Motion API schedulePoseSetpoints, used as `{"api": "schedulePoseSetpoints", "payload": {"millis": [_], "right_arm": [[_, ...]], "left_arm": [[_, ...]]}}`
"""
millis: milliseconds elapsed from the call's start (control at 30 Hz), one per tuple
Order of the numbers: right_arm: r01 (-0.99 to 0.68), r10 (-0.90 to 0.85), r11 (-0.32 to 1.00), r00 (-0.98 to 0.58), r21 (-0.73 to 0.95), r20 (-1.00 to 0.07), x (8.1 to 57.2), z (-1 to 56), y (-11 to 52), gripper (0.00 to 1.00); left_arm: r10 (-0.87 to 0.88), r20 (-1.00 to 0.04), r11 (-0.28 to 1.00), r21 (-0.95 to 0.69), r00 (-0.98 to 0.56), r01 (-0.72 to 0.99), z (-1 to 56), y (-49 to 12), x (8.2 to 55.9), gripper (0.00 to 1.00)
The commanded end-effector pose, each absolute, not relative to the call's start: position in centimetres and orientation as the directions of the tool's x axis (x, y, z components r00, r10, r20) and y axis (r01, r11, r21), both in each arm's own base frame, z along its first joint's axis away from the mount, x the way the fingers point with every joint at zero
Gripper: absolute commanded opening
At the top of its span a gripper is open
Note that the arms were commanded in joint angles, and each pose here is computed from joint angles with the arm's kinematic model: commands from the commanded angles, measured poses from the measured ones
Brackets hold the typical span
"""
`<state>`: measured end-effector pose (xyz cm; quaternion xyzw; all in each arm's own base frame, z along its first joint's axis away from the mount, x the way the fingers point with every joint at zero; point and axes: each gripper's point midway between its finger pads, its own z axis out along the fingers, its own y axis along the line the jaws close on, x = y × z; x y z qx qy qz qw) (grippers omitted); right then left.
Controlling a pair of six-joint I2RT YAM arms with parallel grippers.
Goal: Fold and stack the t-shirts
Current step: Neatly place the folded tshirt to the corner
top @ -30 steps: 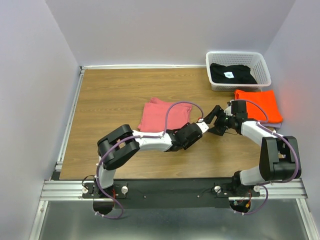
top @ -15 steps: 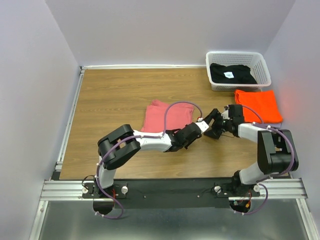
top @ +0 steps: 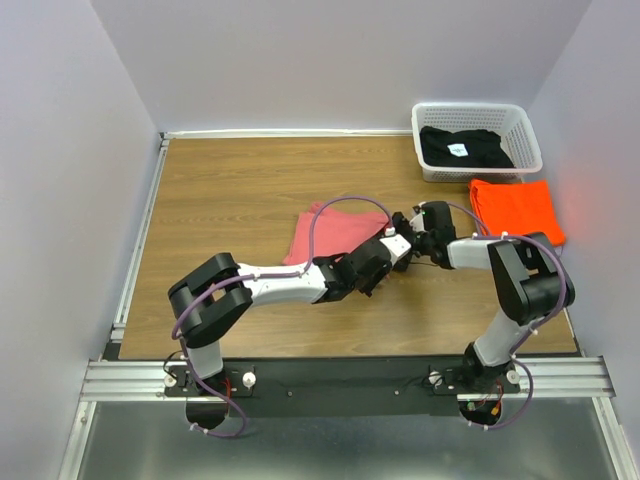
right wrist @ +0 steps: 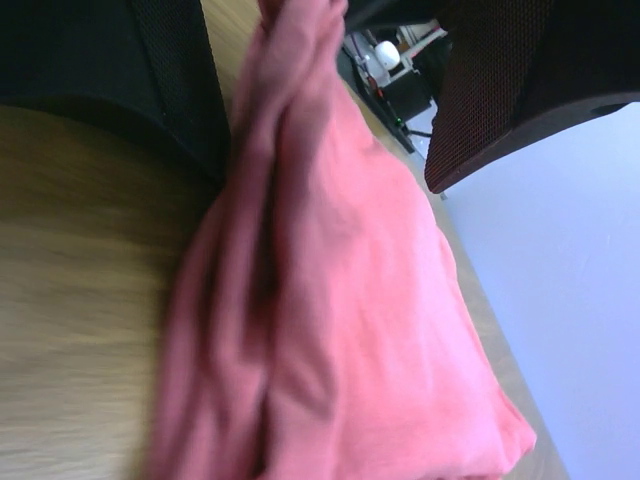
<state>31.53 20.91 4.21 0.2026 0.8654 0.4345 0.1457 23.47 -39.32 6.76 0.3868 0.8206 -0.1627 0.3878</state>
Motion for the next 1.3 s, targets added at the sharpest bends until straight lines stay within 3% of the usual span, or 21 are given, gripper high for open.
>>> {"api": "schedulePoseSetpoints", "payload": {"millis": [0, 133, 200, 300, 367, 400, 433, 467, 533, 700, 867, 1067, 1267], "right_arm": [[0.268, 0.471, 0.578, -0.881, 0.771, -0.047, 31.1, 1.7, 22.1, 0.81], [0.254, 0.452, 0.591, -0.89, 0.766, -0.054, 31.0, 1.3, 22.5, 0.75], [0.248, 0.449, 0.599, -0.891, 0.761, -0.063, 31.0, 1.2, 22.4, 0.72], [0.241, 0.437, 0.627, -0.896, 0.741, -0.078, 30.8, 0.6, 22.0, 0.59], [0.229, 0.419, 0.655, -0.903, 0.72, -0.094, 30.7, 0.1, 21.6, 0.43], [0.213, 0.397, 0.681, -0.911, 0.701, -0.109, 30.6, -0.2, 21.3, 0.26], [0.211, 0.386, 0.699, -0.916, 0.684, -0.113, 30.3, -0.6, 21.0, 0.18], [0.194, 0.373, 0.715, -0.918, 0.672, -0.132, 30.6, -0.5, 20.9, 0.11], [0.157, 0.317, 0.769, -0.935, 0.619, -0.157, 30.3, -1.0, 20.1, 0.0], [0.058, 0.185, 0.903, -0.947, 0.426, -0.262, 31.1, 0.1, 16.9, 0.0], [-0.016, -0.002, 0.999, -0.926, 0.033, -0.377, 33.4, 3.1, 10.3, 0.0], [-0.035, -0.143, 0.963, -0.907, -0.267, -0.397, 35.6, 7.5, 5.4, 0.0], [0.04, -0.255, 0.811, -0.874, -0.584, -0.413, 38.0, 14.2, -0.3, 0.0]], "left_arm": [[0.463, -0.782, 0.628, -0.044, -0.418, 0.777, 8.0, -40.4, 22.6, 0.0], [0.444, -0.789, 0.613, -0.079, -0.425, 0.786, 8.0, -41.1, 22.4, 0.01], [0.434, -0.795, 0.609, -0.089, -0.425, 0.788, 8.3, -41.4, 22.4, 0.08], [0.414, -0.805, 0.608, -0.103, -0.425, 0.787, 8.9, -41.7, 22.4, 0.22], [0.395, -0.814, 0.606, -0.117, -0.426, 0.787, 9.6, -41.7, 22.4, 0.34], [0.379, -0.821, 0.61, -0.124, -0.426, 0.783, 10.3, -41.6, 22.7, 0.41], [0.375, -0.821, 0.612, -0.13, -0.431, 0.78, 10.3, -41.6, 22.7, 0.41], [0.35, -0.828, 0.618, -0.148, -0.438, 0.772, 11.1, -41.4, 22.9, 0.5], [0.314, -0.838, 0.626, -0.17, -0.446, 0.761, 12.3, -40.9, 23.5, 0.56], [0.181, -0.874, 0.667, -0.227, -0.451, 0.709, 17.8, -37.3, 26.3, 0.7], [0.056, -0.916, 0.814, -0.189, -0.398, 0.55, 22.9, -28.6, 31.7, 0.91], [0.015, -0.942, 0.946, -0.095, -0.336, 0.309, 23.9, -19.9, 34.7, 0.98], [-0.016, -0.94, 0.993, -0.055, -0.341, 0.105, 21.0, -14.7, 34.2, 0.99]]}}
